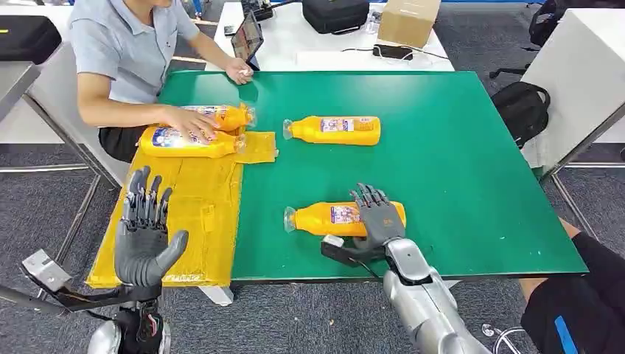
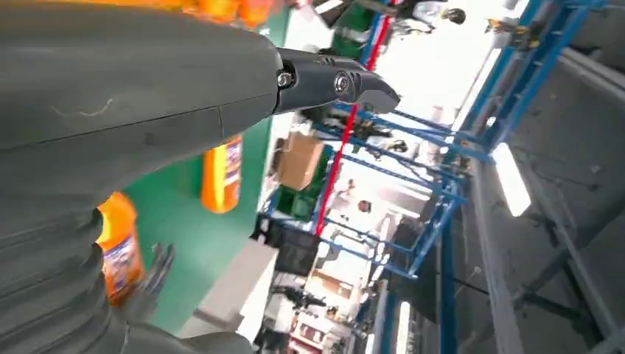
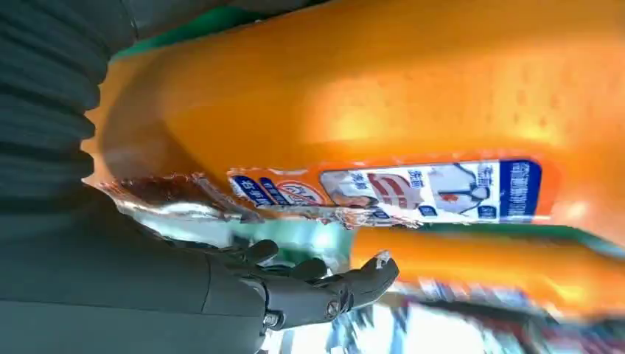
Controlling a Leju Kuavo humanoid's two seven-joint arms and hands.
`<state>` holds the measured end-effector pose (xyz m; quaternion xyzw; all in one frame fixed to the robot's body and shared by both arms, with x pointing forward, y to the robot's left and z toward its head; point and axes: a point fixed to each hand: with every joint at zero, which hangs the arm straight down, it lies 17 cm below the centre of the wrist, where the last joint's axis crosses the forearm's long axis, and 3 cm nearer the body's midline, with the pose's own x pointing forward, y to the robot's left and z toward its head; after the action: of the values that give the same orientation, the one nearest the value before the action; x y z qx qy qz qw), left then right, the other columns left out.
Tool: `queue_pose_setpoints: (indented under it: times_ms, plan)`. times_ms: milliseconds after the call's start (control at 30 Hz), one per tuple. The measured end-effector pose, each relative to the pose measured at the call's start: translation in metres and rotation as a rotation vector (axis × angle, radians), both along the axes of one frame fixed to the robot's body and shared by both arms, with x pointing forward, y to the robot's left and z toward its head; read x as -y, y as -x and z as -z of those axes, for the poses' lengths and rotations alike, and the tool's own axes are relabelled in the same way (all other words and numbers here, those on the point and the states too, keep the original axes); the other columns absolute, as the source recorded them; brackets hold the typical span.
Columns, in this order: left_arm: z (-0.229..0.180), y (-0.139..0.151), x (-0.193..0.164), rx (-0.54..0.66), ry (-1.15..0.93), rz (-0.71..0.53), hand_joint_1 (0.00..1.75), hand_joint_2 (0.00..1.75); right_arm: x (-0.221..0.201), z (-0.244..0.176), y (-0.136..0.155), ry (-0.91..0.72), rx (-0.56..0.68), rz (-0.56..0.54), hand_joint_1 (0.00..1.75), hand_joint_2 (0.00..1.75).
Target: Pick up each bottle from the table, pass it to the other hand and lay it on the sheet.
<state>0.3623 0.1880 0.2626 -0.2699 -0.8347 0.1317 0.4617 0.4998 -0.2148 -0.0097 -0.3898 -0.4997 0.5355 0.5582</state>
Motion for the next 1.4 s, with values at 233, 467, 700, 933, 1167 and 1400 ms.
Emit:
queue_pose_setpoints:
  times_ms: [233, 467, 700, 933, 1167, 1400]
  plan:
    - [0.019, 0.005, -0.003, -0.061, -0.024, 0.001, 0.00, 1.75, 0.014, 0.017, -0.003, 0.040, -0.112, 0.069, 1.03, 1.75]
    - [0.010, 0.012, -0.011, -0.034, -0.018, -0.017, 0.00, 1.75, 0.039, 0.017, -0.007, 0.099, -0.142, 0.118, 1.66, 1.75]
    - [-0.001, 0.015, -0.015, -0.008, -0.014, -0.023, 0.00, 1.75, 0.061, 0.013, -0.010, 0.132, -0.158, 0.138, 1.68, 1.75]
    - [-0.004, 0.016, -0.015, 0.005, -0.016, -0.022, 0.00, 1.75, 0.080, 0.012, -0.012, 0.125, -0.149, 0.130, 1.75, 1.75]
    - [-0.003, 0.013, -0.014, 0.013, -0.012, -0.010, 0.00, 1.75, 0.084, 0.015, -0.009, 0.040, -0.137, 0.050, 1.75, 1.75]
    - [0.004, -0.008, -0.011, -0.018, -0.058, -0.052, 0.00, 1.75, 0.043, -0.005, 0.010, -0.535, -0.083, -0.117, 1.75, 1.75]
